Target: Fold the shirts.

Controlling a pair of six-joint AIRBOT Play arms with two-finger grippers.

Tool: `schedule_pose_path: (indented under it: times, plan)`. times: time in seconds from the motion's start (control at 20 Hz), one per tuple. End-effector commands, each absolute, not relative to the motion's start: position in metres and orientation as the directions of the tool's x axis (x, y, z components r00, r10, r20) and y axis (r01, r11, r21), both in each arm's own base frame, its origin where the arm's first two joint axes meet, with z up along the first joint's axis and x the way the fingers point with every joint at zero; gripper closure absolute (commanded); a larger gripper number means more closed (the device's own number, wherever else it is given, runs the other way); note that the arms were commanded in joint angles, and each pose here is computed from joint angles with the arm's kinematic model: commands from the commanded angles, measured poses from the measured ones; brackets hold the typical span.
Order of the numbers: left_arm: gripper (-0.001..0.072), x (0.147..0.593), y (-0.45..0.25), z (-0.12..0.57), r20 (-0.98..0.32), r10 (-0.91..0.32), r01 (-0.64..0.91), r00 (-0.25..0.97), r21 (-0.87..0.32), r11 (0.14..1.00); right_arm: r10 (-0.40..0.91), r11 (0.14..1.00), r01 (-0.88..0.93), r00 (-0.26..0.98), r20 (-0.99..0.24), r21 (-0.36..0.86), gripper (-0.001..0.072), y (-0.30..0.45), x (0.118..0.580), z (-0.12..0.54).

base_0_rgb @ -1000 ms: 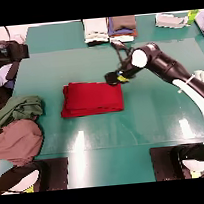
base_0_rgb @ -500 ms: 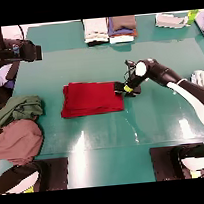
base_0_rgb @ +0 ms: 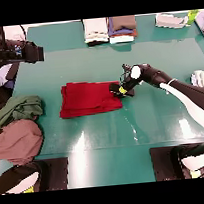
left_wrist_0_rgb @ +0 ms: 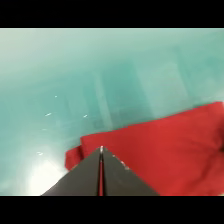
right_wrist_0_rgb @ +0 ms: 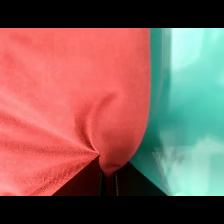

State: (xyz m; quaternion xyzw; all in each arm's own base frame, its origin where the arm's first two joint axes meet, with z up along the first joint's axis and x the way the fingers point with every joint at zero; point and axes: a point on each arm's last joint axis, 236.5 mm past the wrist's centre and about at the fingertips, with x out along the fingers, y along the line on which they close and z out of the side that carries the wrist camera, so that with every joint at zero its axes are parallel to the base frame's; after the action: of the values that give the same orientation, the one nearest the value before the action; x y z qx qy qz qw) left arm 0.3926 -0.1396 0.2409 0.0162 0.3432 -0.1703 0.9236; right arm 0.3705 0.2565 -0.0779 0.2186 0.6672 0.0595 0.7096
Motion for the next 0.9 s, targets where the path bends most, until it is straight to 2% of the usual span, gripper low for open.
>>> schedule_pose_path:
  times: [0.0, 0.2, 0.3, 0.45, 0.65, 0.85]
  plan:
    - [0.0683, 0.388, -0.152, 0.242, -0.633, -0.354, 0.348, 0.688, -0.140, 0.927, 0.391, 0.906, 0.112, 0.150, -0.908, 0.408, 0.0694, 0.253, 0.394, -0.054]
    - [0.0683, 0.381, -0.170, 0.245, -0.624, -0.415, 0.389, 0.663, -0.187, 0.902, 0.248, 0.959, 0.071, 0.259, -0.933, 0.275, 0.0694, 0.177, 0.443, 0.012]
    - [0.0683, 0.372, -0.188, 0.244, -0.625, -0.439, 0.435, 0.645, -0.171, 0.884, 0.165, 0.972, 0.100, 0.360, -0.918, 0.214, 0.0694, 0.123, 0.464, 0.055]
    - [0.0683, 0.357, -0.218, 0.245, -0.623, -0.485, 0.507, 0.614, -0.159, 0.847, 0.064, 0.961, 0.207, 0.484, -0.873, 0.185, 0.0694, 0.027, 0.476, 0.112]
    - [0.0683, 0.351, -0.236, 0.251, -0.599, -0.523, 0.543, 0.607, -0.168, 0.823, -0.101, 0.885, 0.432, 0.540, -0.835, 0.173, 0.0694, -0.115, 0.451, 0.148]
    - [0.0682, 0.351, -0.236, 0.251, -0.598, -0.524, 0.541, 0.607, -0.172, 0.823, -0.223, 0.759, 0.626, 0.510, -0.831, 0.180, 0.0694, -0.228, 0.401, 0.154]
